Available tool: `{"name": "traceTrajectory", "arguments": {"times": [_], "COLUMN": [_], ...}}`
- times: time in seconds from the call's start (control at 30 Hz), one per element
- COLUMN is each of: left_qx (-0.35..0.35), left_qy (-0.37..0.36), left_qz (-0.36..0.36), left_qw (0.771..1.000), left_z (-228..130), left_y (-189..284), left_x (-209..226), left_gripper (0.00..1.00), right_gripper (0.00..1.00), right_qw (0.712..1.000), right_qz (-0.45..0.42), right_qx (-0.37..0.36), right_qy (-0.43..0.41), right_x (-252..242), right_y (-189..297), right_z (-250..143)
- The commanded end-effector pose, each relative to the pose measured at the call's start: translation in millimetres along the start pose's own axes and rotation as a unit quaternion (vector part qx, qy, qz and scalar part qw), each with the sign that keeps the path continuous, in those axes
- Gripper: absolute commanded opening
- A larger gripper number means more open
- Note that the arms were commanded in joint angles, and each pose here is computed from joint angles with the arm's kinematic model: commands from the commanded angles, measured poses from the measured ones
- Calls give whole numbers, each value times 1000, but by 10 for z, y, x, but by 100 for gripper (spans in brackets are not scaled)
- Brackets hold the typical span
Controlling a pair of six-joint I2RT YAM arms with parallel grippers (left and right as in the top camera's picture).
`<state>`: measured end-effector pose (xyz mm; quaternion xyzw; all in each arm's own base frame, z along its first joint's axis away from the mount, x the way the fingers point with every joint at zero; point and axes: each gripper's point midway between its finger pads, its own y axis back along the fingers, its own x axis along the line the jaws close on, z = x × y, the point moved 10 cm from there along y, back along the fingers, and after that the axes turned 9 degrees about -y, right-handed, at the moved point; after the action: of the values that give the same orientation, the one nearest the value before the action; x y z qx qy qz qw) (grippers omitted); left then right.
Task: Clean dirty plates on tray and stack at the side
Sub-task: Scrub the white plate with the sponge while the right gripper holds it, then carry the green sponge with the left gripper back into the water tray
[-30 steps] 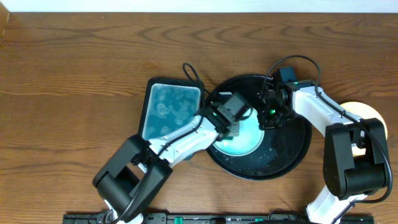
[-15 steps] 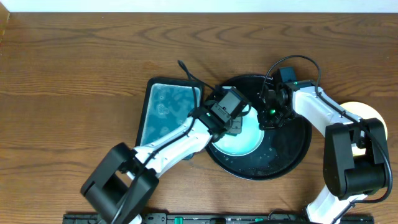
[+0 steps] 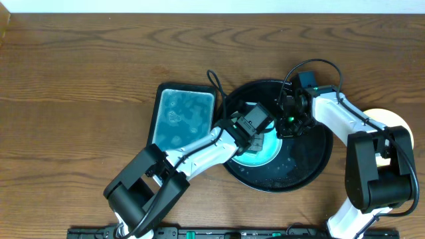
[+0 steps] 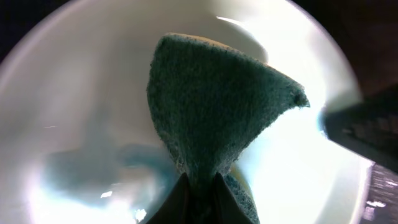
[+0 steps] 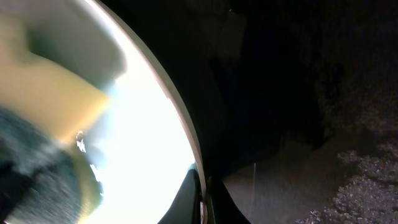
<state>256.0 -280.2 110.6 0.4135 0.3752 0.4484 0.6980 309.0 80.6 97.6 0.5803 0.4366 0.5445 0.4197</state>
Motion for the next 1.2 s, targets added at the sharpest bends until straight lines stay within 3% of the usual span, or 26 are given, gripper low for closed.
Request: {"name": "traceTrajectory", "arguments": {"times": [0.0,0.27,0.33,0.47,0.63,0.83,0.87,0.9,0.93,1.17], "left_qx": [9,-19,-46,-69,-56,-17,-11,-2,4,44], "left_qy": [15,-16,-27,-9,46,92,90,89,86,96], "left_qz": [89,4,-28,-23,11,49,53,59,61,74], "left_qw": [996,1000,998,997,997,994,994,994,994,992], "left_z": [3,226,297,330,307,216,192,145,114,-64], "left_y": [-76,345,634,1011,1237,1186,1160,1113,1083,845], "left_x": [386,386,389,562,982,1406,1458,1527,1556,1692], "left_gripper": [7,7,7,8,8,7,7,8,8,8], "right_gripper": [1,1,8,25,31,27,19,4,1,1], "right_qw": [999,999,999,999,999,1000,1000,1000,1000,1000], "right_qz": [-34,-36,-35,-35,-31,-17,-17,-18,-18,-18], "right_qx": [23,23,22,18,10,9,9,9,9,10], "right_qy": [2,2,2,3,4,4,4,4,4,4], "right_x": [-75,-77,-76,-74,-66,-45,-45,-46,-46,-46], "right_y": [-132,-132,-132,-132,-134,-135,-135,-135,-135,-135], "right_z": [-68,-67,-65,-54,-29,-22,-22,-22,-22,-23]}}
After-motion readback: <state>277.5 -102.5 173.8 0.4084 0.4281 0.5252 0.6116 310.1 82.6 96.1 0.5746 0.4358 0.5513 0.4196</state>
